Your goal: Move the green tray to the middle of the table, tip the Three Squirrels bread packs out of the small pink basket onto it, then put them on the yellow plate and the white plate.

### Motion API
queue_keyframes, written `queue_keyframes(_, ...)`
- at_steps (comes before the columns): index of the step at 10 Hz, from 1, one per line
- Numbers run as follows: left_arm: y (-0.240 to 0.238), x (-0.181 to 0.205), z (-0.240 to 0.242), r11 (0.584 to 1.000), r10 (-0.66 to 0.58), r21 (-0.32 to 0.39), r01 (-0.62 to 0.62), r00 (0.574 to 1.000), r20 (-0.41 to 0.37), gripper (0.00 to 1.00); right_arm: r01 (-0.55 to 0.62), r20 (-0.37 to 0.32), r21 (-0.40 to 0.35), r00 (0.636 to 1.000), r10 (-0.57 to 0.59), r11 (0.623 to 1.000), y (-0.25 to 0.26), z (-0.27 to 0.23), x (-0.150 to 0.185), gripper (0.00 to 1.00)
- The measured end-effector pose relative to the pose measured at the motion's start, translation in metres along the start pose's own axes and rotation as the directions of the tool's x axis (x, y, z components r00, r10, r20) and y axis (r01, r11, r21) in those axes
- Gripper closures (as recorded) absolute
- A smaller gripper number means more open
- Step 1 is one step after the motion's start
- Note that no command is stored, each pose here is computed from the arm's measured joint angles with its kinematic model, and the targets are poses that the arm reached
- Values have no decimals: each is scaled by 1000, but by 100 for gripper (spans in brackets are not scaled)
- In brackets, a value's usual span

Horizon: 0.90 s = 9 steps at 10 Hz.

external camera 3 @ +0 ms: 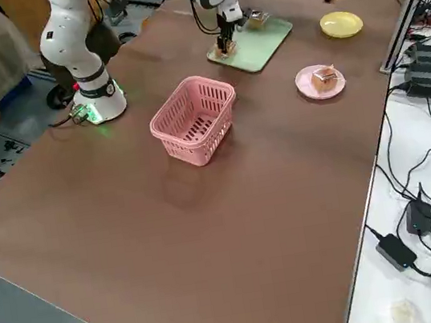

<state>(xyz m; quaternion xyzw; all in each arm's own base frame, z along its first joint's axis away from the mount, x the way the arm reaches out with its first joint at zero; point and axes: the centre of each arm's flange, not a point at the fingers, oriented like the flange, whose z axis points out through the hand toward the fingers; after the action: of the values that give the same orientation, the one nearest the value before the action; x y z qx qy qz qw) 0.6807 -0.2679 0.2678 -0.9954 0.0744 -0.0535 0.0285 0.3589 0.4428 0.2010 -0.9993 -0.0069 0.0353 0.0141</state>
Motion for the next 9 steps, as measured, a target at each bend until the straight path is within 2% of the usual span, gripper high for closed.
queue_keyframes(2, -5, 13, 4, 999, -35, -29, 33, 996, -87, 41, -21, -27, 20, 999, 21, 1000, -1, -15, 21, 50)
queue_keyframes(5, 1, 20, 35, 988, -130, -108, 111, 973, -188, 41, -90, -88, 3, 992, 90, 996, 7, -79, 94, 50)
queue_keyframes(9, 11, 19, 50, 976, -188, -152, 158, 959, -213, 36, -96, -221, 23, 970, 98, 995, 73, -144, 220, 50)
